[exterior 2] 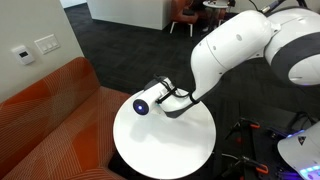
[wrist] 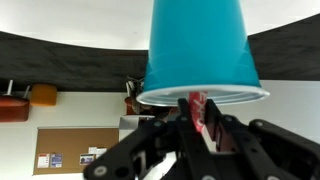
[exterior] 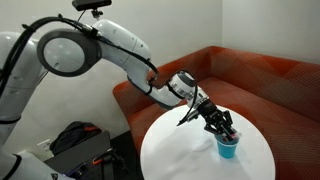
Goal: Move the light blue cup to the right then place the red marker inside the cup
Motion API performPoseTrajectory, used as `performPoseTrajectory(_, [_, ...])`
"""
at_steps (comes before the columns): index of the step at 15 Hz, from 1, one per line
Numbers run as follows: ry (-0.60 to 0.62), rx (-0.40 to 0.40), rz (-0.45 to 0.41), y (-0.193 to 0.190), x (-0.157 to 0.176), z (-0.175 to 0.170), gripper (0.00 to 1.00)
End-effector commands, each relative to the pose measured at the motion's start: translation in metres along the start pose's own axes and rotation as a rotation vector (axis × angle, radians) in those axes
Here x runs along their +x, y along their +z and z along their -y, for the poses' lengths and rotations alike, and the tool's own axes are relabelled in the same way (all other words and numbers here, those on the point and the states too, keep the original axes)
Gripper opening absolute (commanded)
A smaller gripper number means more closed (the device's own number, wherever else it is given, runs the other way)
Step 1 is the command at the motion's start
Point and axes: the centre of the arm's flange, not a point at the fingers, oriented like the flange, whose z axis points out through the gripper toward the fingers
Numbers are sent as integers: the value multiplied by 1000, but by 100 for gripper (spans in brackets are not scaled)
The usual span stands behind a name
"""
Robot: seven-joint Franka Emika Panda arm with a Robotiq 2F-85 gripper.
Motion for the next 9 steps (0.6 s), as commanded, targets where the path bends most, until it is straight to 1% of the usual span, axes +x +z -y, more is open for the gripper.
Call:
performPoseTrajectory(1, [41, -11, -13, -4, 0, 1, 47])
performPoseTrajectory(3, [57, -10, -11, -4, 2, -1, 60])
performPoseTrajectory(8, [117, -4, -9, -9, 10, -8, 99])
performPoseTrajectory(9, [131, -2, -11, -10, 12, -9, 100])
